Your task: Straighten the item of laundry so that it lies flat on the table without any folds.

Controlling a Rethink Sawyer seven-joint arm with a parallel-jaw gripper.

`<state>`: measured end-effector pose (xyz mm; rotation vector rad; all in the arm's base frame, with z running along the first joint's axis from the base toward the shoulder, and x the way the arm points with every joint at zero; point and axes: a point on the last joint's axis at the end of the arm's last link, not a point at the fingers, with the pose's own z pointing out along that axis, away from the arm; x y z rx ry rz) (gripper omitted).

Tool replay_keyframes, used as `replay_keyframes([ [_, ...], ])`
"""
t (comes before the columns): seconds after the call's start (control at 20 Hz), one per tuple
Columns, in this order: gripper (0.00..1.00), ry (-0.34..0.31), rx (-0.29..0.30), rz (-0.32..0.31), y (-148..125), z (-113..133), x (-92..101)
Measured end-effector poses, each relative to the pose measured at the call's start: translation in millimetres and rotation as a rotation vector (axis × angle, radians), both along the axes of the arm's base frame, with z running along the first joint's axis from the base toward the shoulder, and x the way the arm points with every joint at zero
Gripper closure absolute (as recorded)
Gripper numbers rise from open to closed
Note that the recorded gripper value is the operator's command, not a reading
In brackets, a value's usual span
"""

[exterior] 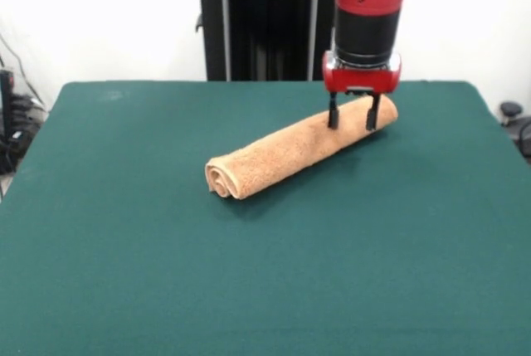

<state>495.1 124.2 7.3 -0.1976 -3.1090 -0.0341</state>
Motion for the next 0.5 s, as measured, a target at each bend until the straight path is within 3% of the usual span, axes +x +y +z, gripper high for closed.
replay_keyframes([
  [0.3,0.00,0.010,0.002,-0.065,-32,14,-6.9],
  [0.5,0.00,0.015,0.005,-0.174,-86,30,-14.1],
])
